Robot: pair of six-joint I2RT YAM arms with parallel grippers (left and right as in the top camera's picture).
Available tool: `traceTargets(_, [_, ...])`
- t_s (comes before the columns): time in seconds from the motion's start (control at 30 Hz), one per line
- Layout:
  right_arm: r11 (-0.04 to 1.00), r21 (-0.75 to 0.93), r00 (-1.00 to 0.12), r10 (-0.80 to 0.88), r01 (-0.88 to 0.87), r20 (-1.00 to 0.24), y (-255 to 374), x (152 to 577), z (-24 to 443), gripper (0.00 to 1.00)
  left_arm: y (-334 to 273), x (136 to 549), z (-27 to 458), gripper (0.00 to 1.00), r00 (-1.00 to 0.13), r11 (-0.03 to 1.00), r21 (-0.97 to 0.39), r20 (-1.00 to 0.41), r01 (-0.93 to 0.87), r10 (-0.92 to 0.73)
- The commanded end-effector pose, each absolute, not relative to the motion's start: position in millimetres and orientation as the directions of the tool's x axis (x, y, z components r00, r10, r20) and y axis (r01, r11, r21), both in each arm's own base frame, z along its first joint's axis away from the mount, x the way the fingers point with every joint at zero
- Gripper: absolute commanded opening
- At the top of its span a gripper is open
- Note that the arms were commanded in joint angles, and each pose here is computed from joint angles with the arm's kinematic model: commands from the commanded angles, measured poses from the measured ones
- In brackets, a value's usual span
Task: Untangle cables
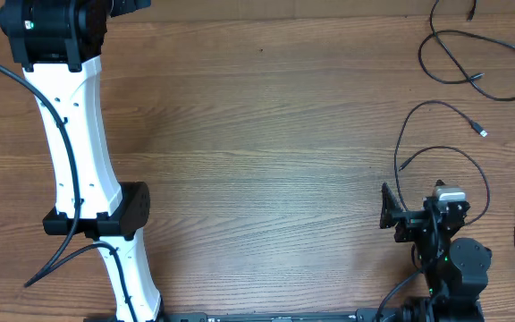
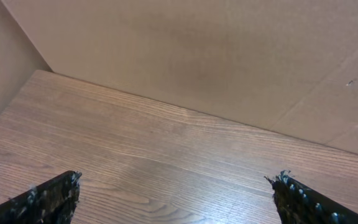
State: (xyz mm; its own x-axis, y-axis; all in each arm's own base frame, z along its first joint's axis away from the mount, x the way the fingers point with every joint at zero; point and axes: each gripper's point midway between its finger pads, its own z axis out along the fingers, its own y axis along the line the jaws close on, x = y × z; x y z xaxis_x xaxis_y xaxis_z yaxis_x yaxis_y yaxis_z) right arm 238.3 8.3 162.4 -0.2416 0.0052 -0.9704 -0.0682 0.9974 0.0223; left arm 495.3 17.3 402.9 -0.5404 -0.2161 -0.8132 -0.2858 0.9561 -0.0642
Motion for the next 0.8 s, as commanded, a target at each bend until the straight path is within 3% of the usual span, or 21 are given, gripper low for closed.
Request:
traceTargets(0.0, [0.996, -0.002, -0.220, -0.021, -0.087, -0.975, 11, 236, 158, 1.00, 17, 496, 401, 0.99, -0.548, 0.960, -0.041, -0.814, -0.277, -0.193])
traceTargets(0.47, [0.994, -0.003, -0.211, -0.025, -0.105, -0.977, 19, 232, 148, 1.00, 17, 496, 401, 0.99, -0.548, 0.960, -0.041, -0.814, -0.277, -0.193])
traceTargets(0.63, [0.976, 0.220, -0.239, 0.214, 0.004, -0.947, 10, 231, 145, 1.00, 17, 496, 401, 0.99, -0.548, 0.960, -0.041, -0.814, -0.277, -0.193])
traceTargets(0.77, [0.968, 0.247, -0.280, 0.246, 0.035, -0.928, 8, 227, 137, 1.00, 17, 496, 401, 1.00, -0.548, 0.960, -0.041, -0.814, -0.277, -0.193])
